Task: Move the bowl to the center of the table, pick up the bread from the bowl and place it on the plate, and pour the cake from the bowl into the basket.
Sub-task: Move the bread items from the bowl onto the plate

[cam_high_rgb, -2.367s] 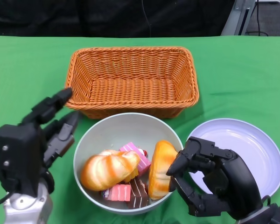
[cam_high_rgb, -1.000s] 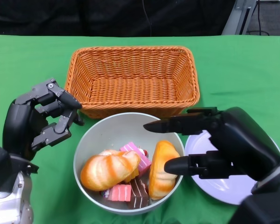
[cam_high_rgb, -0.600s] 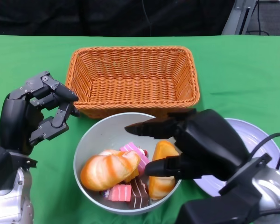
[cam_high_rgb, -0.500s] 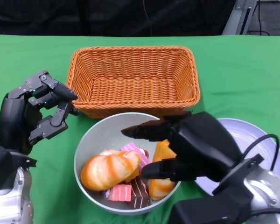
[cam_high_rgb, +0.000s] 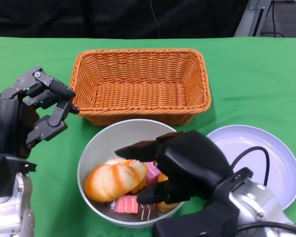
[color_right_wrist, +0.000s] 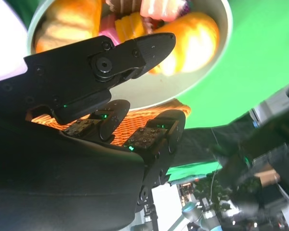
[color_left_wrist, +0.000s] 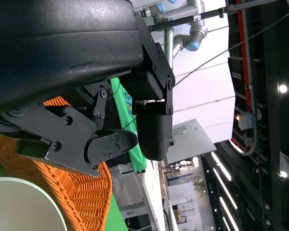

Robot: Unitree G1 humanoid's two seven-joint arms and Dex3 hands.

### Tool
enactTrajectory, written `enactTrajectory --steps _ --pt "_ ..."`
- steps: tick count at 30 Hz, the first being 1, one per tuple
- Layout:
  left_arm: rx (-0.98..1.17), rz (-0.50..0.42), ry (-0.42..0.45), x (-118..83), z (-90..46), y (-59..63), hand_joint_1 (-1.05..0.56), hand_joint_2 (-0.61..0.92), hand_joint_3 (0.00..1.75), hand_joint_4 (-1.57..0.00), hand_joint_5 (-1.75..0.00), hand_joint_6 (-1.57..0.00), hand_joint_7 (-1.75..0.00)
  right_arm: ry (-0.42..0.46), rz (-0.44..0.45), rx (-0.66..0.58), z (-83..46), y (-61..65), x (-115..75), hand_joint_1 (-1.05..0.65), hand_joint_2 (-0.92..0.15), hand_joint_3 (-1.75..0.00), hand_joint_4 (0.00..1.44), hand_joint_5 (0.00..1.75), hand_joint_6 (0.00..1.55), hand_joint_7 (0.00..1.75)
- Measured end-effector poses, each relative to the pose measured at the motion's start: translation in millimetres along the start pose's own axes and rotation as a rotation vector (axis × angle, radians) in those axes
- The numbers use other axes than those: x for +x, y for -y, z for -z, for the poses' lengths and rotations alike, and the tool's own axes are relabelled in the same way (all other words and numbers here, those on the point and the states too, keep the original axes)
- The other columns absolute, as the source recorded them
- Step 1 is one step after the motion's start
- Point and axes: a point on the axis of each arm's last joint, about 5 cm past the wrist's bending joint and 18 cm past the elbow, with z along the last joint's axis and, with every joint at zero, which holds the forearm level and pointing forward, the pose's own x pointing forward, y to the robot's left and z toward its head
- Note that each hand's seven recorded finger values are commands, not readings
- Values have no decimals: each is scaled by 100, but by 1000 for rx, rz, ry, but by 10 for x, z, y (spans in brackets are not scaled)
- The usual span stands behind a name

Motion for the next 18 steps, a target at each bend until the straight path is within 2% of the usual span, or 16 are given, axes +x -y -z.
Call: enactTrajectory --steps 4,13,18 --pt "-2 -1 13 7 -18 7 -13 92 41 -82 -148 -82 -121 -3 2 -74 -10 -112 40 -81 -90 -1 61 4 57 0" --pt "-4 0 36 12 -51 18 -12 92 40 -82 -148 -82 -121 -15 -6 -166 -10 -281 125 -79 -92 -2 62 3 57 0" --pt "-5 4 50 21 -71 32 -11 92 41 -83 -148 -82 -123 -26 39 -223 3 -373 175 -78 -92 -3 63 3 57 0"
